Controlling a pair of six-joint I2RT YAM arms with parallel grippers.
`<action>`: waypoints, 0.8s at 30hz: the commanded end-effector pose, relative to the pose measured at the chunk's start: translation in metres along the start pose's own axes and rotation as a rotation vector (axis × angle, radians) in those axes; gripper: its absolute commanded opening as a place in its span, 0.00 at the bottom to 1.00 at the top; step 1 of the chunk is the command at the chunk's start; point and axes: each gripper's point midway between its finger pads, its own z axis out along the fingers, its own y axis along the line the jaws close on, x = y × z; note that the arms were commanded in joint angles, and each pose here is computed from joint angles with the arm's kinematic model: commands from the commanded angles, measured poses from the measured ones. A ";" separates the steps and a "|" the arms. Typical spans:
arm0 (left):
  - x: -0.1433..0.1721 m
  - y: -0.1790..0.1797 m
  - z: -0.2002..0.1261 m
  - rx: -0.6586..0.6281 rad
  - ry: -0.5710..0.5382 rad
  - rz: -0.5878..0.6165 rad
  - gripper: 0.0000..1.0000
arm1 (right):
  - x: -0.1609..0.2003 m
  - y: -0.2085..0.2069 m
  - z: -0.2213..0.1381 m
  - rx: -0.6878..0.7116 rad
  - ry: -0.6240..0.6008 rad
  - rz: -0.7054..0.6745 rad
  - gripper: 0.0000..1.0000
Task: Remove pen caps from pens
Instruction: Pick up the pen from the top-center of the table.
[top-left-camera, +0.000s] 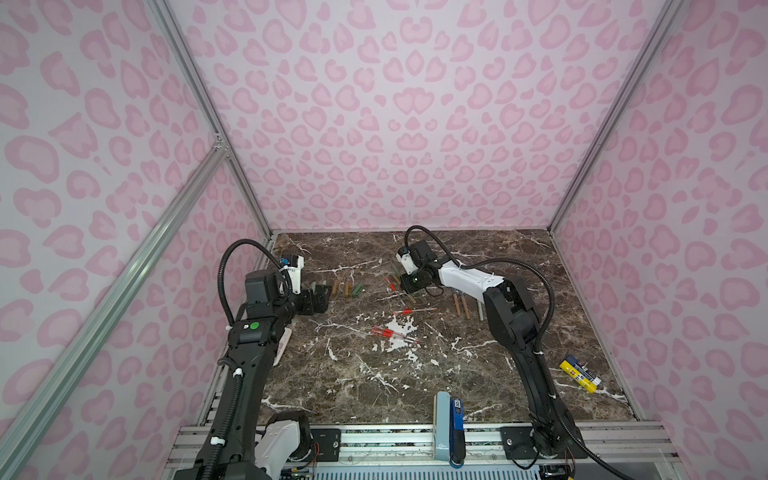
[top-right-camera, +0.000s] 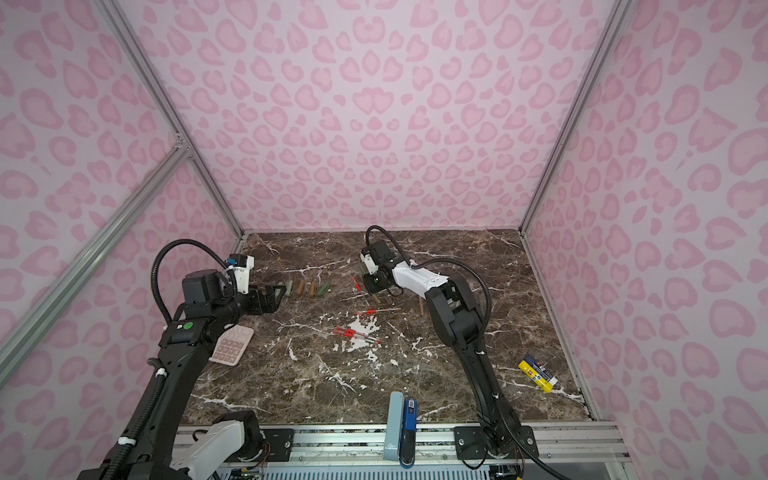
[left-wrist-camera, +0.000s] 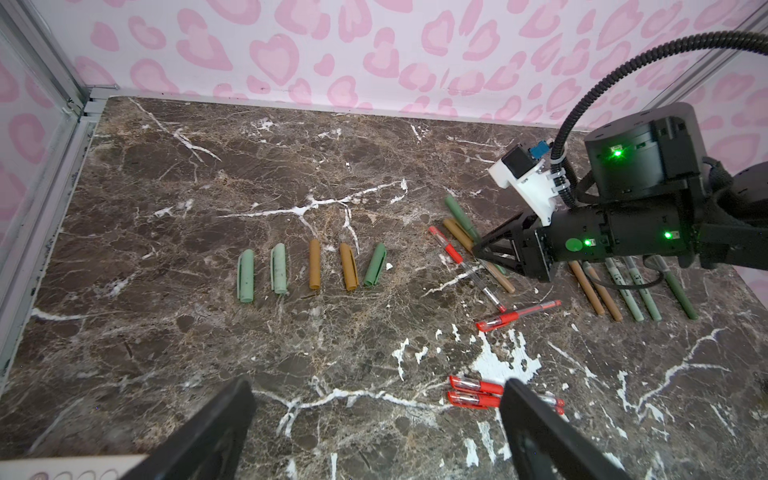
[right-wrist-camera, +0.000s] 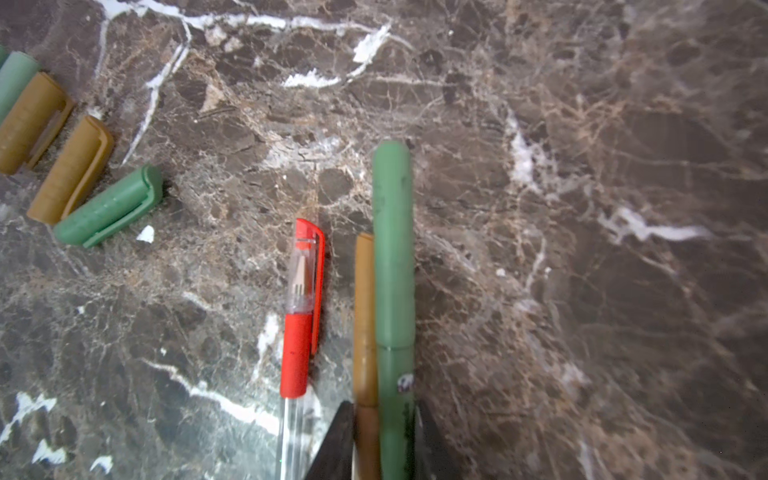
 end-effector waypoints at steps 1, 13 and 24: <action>-0.005 -0.002 -0.002 0.009 -0.022 0.003 0.96 | 0.012 -0.006 0.009 0.024 0.040 -0.012 0.23; -0.003 0.000 0.001 0.011 -0.009 -0.009 0.96 | 0.012 -0.011 -0.001 0.042 0.035 -0.004 0.15; -0.001 0.002 0.003 0.008 -0.016 -0.005 0.96 | -0.007 0.002 -0.044 0.017 -0.052 -0.012 0.14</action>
